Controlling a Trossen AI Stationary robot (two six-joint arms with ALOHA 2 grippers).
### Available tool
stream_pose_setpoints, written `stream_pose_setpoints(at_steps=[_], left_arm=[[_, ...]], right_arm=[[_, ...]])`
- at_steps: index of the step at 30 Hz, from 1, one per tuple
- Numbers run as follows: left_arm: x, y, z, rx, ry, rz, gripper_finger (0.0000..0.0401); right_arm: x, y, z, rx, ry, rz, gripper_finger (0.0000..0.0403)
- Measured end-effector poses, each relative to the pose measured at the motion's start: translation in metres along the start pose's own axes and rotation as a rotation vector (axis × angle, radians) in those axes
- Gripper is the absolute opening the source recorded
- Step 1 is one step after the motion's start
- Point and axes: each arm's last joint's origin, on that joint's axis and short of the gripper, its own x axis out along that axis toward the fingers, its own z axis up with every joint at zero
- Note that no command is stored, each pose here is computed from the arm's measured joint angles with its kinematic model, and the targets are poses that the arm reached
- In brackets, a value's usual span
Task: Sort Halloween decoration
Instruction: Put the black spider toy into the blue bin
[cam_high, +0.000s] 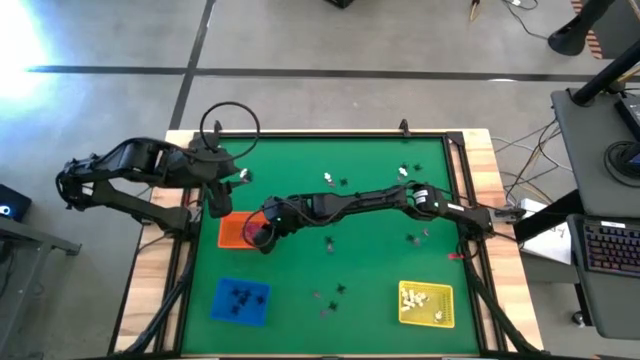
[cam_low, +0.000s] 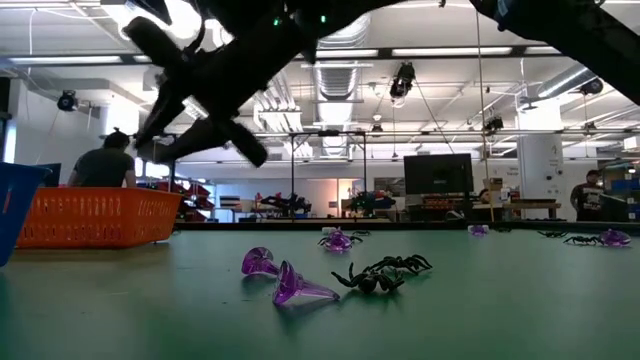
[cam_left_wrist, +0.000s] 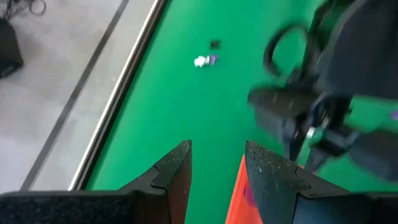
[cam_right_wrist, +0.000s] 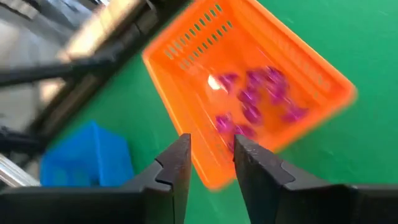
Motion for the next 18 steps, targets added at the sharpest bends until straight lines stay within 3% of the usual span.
stream_pose_setpoints(at_steps=[8,18], left_arm=[[0.006,-0.002,-0.002,-0.021,0.069,0.013,0.0132],[0.027,-0.012,0.007,0.039,0.144,0.032,0.0132]], right_arm=[[-0.060,0.023,-0.006,-0.121,0.246,-0.248,0.0103],[-0.150,0.041,-0.036,-0.221,0.298,-0.661,0.0078]])
